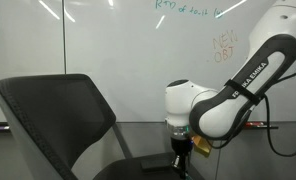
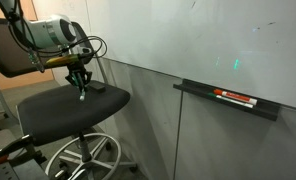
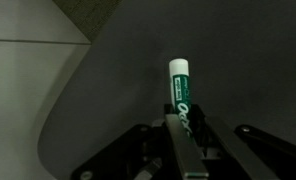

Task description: Use the marker on the seat to write on the whiteboard.

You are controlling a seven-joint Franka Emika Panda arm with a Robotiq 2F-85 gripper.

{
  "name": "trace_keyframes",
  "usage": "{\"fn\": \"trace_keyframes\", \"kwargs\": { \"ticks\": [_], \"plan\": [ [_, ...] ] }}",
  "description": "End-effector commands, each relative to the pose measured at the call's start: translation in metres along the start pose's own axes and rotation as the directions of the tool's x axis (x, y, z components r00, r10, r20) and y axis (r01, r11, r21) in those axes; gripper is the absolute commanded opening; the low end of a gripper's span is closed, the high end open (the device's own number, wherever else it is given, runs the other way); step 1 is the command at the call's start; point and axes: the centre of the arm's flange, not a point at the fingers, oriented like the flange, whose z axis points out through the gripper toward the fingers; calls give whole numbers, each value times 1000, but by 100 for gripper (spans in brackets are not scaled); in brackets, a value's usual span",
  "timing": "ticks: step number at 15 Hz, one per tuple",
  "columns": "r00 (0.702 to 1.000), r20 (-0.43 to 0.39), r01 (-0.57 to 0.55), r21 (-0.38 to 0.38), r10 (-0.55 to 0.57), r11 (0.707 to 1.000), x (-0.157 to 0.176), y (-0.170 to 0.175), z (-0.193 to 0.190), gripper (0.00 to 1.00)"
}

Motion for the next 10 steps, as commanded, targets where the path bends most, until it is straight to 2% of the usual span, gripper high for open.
{"fn": "trace_keyframes", "kwargs": {
  "ticks": [1, 5, 6, 7, 10],
  "plan": [
    [993, -7, -119, 41, 120, 992, 16, -21, 12, 5],
    [965, -5, -261, 53, 262, 964, 23, -22, 25, 5],
    [959, 9, -284, 32, 284, 958, 25, -19, 28, 45],
    [974, 15, -225, 41, 224, 974, 12, -20, 24, 22],
    [966, 17, -259, 31, 259, 965, 16, -14, 29, 44]
  ]
}}
